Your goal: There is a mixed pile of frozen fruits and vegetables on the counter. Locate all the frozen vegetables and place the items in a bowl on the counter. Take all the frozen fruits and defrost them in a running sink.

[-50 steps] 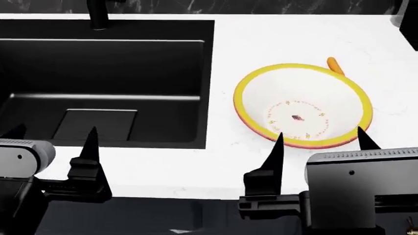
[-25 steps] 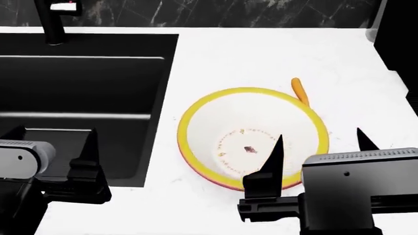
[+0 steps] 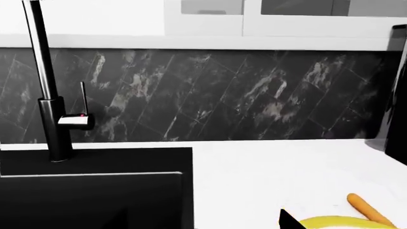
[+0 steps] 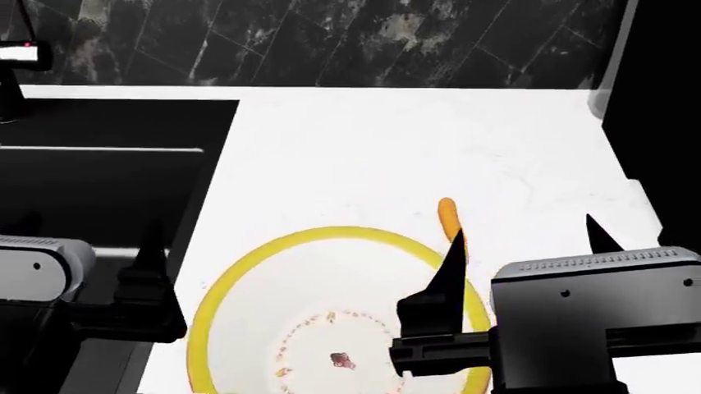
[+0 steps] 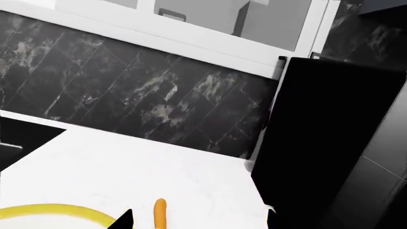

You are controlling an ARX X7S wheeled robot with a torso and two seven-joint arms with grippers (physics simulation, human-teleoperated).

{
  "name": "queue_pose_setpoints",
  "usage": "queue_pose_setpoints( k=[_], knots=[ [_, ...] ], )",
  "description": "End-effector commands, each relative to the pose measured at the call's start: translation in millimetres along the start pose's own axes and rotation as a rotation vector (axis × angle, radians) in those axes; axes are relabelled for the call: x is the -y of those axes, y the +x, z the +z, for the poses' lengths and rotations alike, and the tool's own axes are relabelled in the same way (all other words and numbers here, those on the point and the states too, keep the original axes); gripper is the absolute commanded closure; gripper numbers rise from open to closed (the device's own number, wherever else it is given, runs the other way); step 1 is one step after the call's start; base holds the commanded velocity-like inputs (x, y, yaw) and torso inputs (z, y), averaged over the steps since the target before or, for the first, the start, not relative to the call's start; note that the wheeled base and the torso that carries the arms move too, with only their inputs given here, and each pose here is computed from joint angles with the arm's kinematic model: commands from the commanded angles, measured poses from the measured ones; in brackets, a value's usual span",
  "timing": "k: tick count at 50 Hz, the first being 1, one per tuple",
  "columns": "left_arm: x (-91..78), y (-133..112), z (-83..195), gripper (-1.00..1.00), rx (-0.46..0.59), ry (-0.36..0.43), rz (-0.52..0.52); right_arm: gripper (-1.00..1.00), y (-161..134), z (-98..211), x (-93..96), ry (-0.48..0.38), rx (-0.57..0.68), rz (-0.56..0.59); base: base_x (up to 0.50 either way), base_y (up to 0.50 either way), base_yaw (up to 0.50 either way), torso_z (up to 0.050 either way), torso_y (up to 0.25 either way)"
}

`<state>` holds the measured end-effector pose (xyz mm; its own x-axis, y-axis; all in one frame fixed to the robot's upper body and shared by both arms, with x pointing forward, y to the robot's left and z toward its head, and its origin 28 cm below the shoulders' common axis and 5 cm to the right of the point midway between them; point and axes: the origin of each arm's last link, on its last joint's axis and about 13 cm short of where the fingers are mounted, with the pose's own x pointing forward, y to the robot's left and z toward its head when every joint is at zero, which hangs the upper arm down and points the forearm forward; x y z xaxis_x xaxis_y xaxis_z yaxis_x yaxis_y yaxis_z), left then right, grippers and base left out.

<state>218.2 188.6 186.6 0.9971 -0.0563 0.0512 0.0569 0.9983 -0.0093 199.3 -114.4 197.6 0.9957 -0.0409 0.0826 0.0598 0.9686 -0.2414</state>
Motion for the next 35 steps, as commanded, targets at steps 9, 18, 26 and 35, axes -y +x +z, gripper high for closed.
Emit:
queue_pose_setpoints(
  k=[9,18,26,35],
  knots=[
    [-3.8,1.6,-0.1,-1.00,0.022,-0.026,0.008,-1.00,5.8,-3.2,-12.9,0.011,-0.017,0.048,0.40,-0.08,0.00,0.000,0.001],
    [-6.2,2.8,0.7,-1.00,0.021,-0.031,0.020,-1.00,20.2,0.6,-15.7,0.065,-0.024,0.063,0.35,-0.01,0.00,0.000,0.000],
    [-10.8,-0.6,3.4,-1.00,0.031,-0.010,0.040,-1.00,35.9,28.7,3.7,0.066,-0.095,0.067,0.00,0.00,0.00,0.000,0.001],
    [-11.7,-1.6,4.4,-1.00,0.029,-0.019,0.036,-1.00,66.9,70.8,14.0,0.005,-0.297,0.229,0.00,0.00,0.00,0.000,0.000]
  ],
)
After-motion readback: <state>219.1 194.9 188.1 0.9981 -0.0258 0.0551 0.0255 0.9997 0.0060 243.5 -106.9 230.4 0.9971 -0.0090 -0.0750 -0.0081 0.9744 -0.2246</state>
